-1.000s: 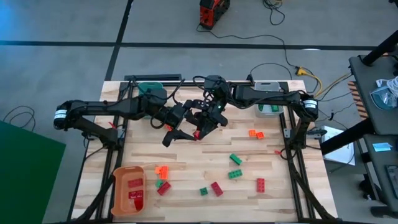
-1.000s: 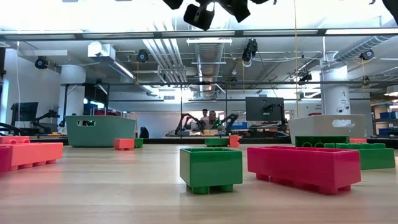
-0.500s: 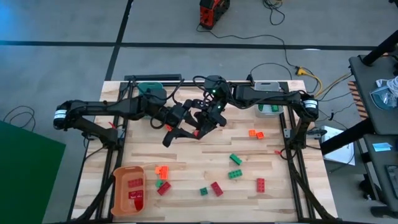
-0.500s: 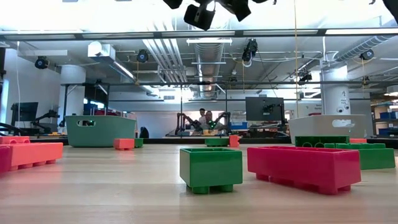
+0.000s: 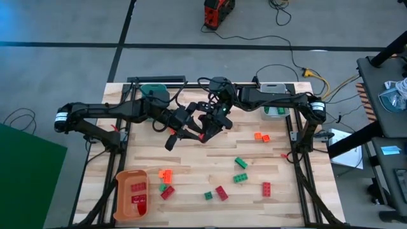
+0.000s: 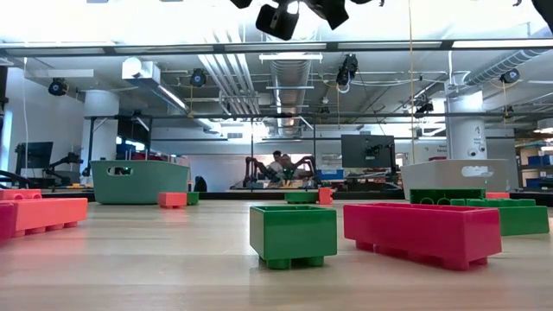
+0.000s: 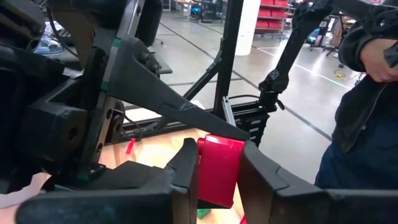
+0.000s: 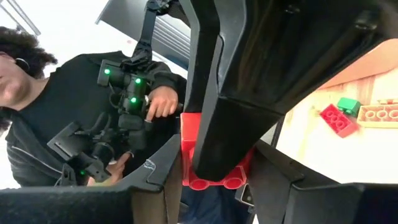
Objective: Sort blocks
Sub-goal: Put the red game piece into the orange bin
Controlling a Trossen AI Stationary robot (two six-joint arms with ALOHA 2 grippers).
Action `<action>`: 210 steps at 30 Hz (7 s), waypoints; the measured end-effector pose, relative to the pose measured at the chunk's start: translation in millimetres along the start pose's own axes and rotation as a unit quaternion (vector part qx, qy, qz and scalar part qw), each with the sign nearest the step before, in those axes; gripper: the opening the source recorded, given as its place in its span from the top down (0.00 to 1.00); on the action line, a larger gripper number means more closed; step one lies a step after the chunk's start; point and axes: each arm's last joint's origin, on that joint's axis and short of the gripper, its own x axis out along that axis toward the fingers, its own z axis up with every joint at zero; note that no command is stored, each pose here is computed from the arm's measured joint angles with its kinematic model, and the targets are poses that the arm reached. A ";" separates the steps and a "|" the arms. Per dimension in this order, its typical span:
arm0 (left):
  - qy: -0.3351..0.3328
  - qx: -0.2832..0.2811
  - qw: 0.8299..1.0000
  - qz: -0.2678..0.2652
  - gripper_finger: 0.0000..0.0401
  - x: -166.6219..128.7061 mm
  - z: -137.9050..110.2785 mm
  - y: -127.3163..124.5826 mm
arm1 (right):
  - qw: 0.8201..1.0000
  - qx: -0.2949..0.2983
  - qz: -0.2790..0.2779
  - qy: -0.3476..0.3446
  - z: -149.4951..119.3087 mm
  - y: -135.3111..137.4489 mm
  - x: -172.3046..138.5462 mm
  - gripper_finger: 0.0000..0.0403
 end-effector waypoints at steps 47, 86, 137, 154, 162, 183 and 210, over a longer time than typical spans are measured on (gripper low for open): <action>0.001 -0.029 0.980 0.194 0.58 -76.4 25.2 -28.7 | 0.978 -0.200 0.040 -0.032 13.9 37.8 -3.7 0.67; -0.105 -0.452 0.862 0.201 0.37 -94.3 26.7 -19.8 | 0.649 -0.565 -0.511 -0.001 7.7 51.6 -13.6 0.67; 0.021 -0.350 0.801 0.486 0.42 -26.8 49.0 60.5 | 0.562 -0.401 -0.723 0.003 -2.4 38.0 -5.6 0.67; 0.040 -0.407 0.805 0.430 0.55 -28.0 46.8 54.8 | 0.666 -0.365 -0.646 -0.082 2.8 44.1 -8.0 0.67; 0.041 -0.407 0.806 0.428 0.60 -27.6 46.7 54.2 | 0.652 -0.374 -0.655 -0.075 2.4 45.4 -5.9 0.67; 0.042 -0.399 0.806 0.435 0.61 -27.8 46.5 54.7 | 0.652 -0.373 -0.656 -0.076 2.1 45.1 -4.1 0.37; 0.322 -0.436 0.789 0.288 0.61 -84.7 33.4 -73.5 | 0.743 -0.107 -0.660 -0.032 -40.5 45.5 -44.5 0.43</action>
